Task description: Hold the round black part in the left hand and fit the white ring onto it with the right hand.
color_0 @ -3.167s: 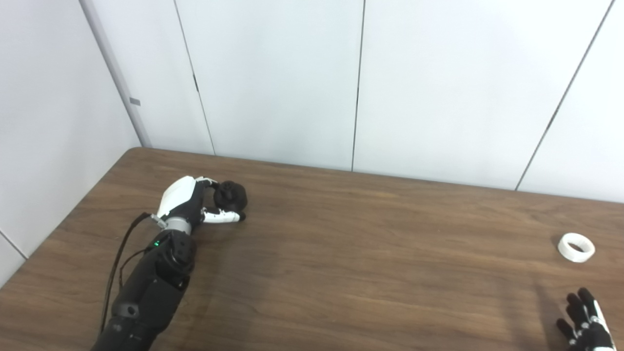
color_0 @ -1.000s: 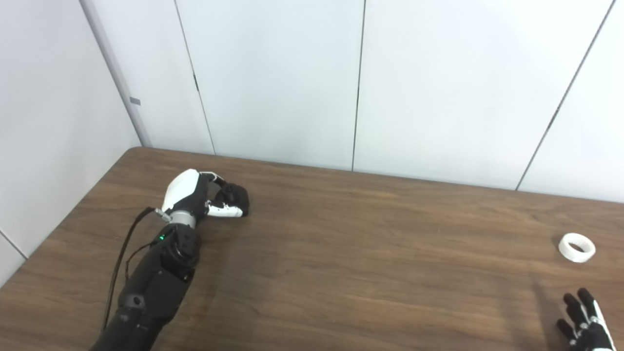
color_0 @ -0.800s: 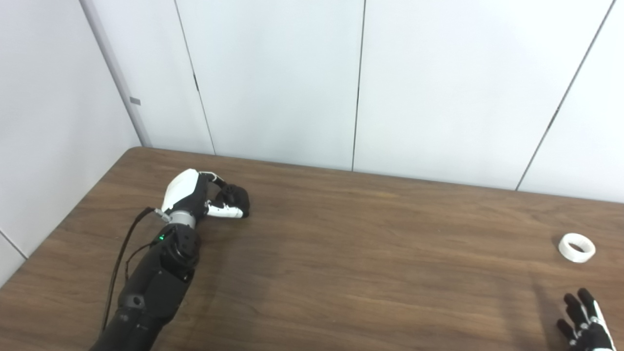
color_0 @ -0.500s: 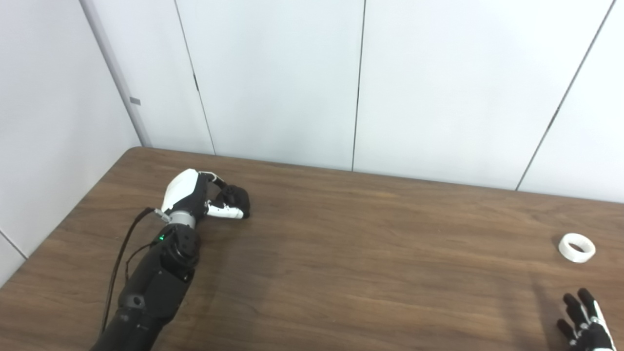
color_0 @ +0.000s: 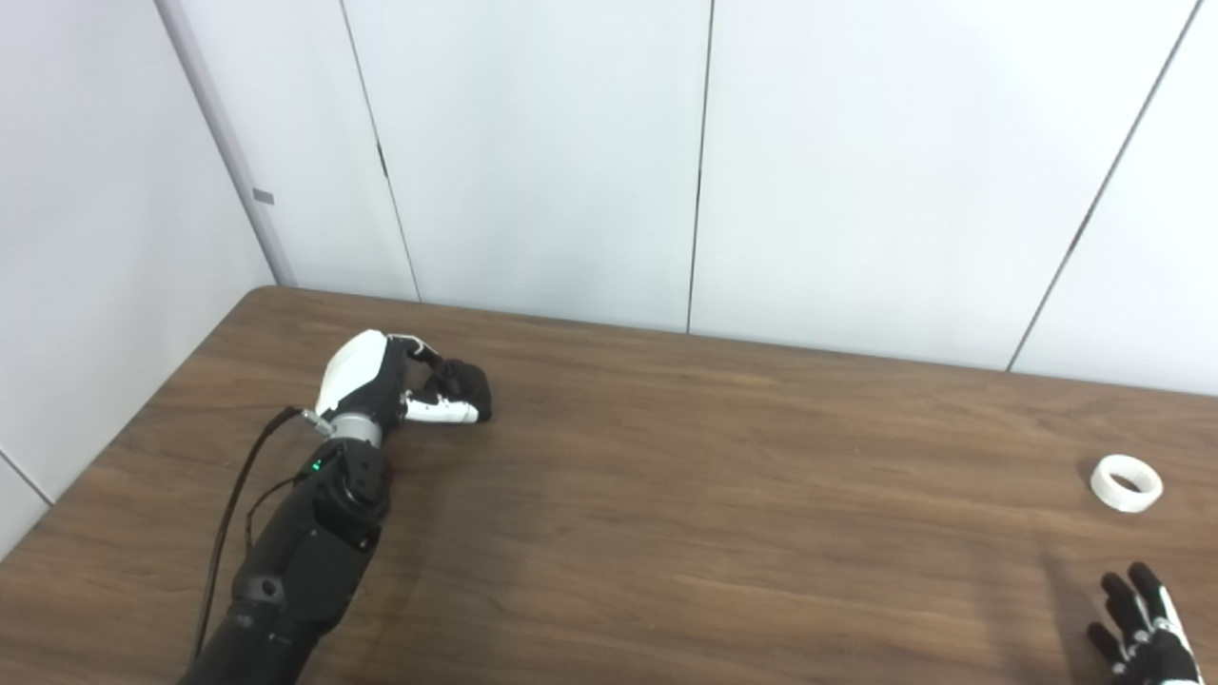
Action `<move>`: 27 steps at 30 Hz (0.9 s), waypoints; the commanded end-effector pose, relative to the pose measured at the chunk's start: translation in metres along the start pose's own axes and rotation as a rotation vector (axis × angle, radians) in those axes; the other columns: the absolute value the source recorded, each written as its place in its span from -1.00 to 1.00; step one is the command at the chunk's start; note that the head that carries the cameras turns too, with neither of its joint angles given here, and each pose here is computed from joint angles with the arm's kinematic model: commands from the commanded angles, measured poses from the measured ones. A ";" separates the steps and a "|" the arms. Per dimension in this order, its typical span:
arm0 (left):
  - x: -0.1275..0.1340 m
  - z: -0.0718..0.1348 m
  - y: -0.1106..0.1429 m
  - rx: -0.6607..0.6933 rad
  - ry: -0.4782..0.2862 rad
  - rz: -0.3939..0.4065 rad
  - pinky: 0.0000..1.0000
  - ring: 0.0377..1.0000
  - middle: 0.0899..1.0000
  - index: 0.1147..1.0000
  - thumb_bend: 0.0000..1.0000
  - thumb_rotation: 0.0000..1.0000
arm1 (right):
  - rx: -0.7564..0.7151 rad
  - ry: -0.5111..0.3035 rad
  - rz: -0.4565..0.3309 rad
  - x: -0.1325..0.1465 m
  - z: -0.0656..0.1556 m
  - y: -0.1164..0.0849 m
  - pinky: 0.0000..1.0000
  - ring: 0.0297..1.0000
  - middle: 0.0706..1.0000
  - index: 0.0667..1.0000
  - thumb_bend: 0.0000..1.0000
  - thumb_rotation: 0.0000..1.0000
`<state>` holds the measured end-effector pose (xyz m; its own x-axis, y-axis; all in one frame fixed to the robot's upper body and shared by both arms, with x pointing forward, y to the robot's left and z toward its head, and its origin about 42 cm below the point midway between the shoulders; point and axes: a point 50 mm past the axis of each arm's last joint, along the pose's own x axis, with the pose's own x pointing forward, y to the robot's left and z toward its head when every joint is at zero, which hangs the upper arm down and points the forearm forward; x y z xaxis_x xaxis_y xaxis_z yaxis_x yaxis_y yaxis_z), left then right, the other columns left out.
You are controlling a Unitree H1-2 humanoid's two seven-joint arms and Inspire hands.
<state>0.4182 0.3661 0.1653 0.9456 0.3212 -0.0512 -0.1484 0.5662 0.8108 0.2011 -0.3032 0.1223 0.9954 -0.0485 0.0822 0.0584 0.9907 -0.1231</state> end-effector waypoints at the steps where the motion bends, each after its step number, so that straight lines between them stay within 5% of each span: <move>1: 0.009 0.015 0.025 0.010 -0.071 0.080 0.69 0.75 0.52 -0.17 0.04 -0.91 | -0.018 -0.046 -0.003 0.001 0.007 -0.005 1.00 1.00 0.93 1.00 0.07 1.00; 10: -0.007 0.023 0.033 0.070 -0.153 0.098 0.67 0.75 0.53 -0.16 0.04 -0.91 | -0.009 -0.040 0.023 0.001 0.009 -0.001 1.00 1.00 0.93 1.00 0.04 1.00; 14: -0.024 0.034 0.038 0.063 -0.190 0.093 0.68 0.78 0.53 -0.17 0.04 -0.91 | 0.006 -0.039 0.068 0.003 0.008 -0.002 1.00 1.00 1.00 1.00 0.11 1.00; 27: -0.097 0.070 0.037 0.064 -0.369 0.041 0.59 0.72 0.51 -0.17 0.05 -0.91 | -0.005 -0.006 0.028 0.002 0.011 0.006 1.00 1.00 0.98 1.00 0.15 1.00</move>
<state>0.3427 0.3064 0.2219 0.9911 0.0605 0.1189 -0.1328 0.5272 0.8393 0.2020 -0.2980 0.1251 0.9980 -0.0174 0.0604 0.0249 0.9917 -0.1264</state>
